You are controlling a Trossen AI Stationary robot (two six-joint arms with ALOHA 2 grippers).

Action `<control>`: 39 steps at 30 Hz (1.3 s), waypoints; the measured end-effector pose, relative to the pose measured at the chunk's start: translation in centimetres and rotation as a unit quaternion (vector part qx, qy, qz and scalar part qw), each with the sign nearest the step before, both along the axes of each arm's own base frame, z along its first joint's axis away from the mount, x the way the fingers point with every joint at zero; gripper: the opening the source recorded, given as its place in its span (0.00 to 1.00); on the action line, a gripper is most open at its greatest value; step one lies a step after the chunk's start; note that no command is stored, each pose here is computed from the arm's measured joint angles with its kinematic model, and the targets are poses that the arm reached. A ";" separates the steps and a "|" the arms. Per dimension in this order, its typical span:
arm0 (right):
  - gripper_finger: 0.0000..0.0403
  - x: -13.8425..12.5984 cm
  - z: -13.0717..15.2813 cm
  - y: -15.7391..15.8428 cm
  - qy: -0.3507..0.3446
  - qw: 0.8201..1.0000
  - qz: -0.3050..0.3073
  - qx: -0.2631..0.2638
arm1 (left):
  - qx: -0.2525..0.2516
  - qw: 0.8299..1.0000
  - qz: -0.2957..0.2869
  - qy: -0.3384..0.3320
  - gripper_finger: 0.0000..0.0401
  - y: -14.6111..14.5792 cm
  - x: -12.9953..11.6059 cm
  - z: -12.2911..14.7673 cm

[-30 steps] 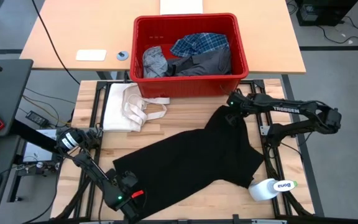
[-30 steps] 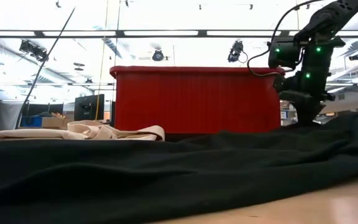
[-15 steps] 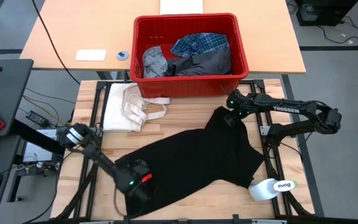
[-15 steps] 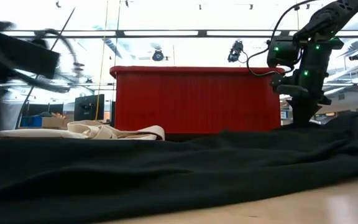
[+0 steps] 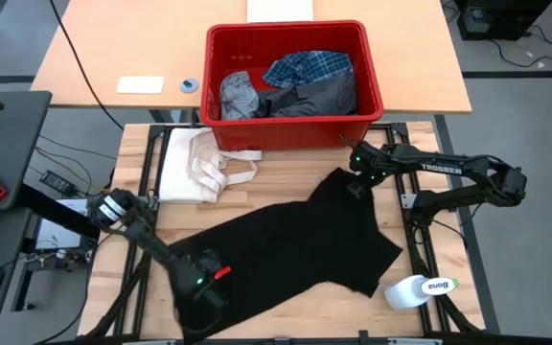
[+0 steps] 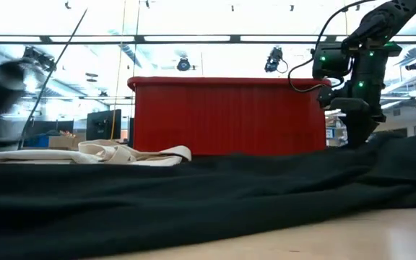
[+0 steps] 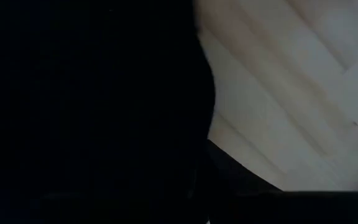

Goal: Fold Laundry from Bin
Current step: Fold the black shirt

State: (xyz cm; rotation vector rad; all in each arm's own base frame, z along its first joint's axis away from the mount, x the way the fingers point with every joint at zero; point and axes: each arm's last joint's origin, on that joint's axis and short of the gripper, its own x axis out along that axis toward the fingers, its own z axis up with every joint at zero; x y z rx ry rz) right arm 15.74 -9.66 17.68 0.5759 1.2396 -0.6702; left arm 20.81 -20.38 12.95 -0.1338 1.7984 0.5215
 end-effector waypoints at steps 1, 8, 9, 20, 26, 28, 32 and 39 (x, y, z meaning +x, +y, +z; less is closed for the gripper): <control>0.05 0.0 0.0 0.0 0.000 1.000 -0.001 0.001 | -0.005 1.000 0.000 0.003 0.47 -0.6 -0.5 0.0; 0.05 -1.0 -0.1 -0.4 0.051 0.996 -0.069 -0.025 | 0.014 0.999 0.031 -0.008 0.47 -3.1 -3.3 0.0; 0.05 -1.1 -0.1 -0.5 0.054 0.995 -0.076 -0.030 | 0.013 0.999 0.034 -0.004 0.47 -3.3 -3.7 0.0; 0.07 -0.5 2.1 -1.5 0.015 0.993 -0.113 -0.037 | 0.018 0.998 0.065 0.013 0.47 -4.2 -5.4 0.7; 0.23 0.7 5.3 -2.4 -0.023 0.995 -0.070 -0.072 | 0.052 0.996 0.069 0.001 0.47 -2.5 -5.6 3.1; 0.31 0.9 6.3 -2.7 -0.031 0.994 -0.063 -0.080 | 0.047 0.996 0.069 -0.004 0.47 -2.3 -5.7 3.7; 0.46 0.6 7.8 -3.0 -0.023 0.995 -0.062 -0.069 | 0.033 0.996 0.087 -0.014 0.47 -1.9 -6.0 5.1; 0.59 1.3 9.3 -1.8 -0.099 0.993 -0.038 0.058 | -0.007 0.978 0.143 -0.155 0.47 -1.2 -4.9 7.6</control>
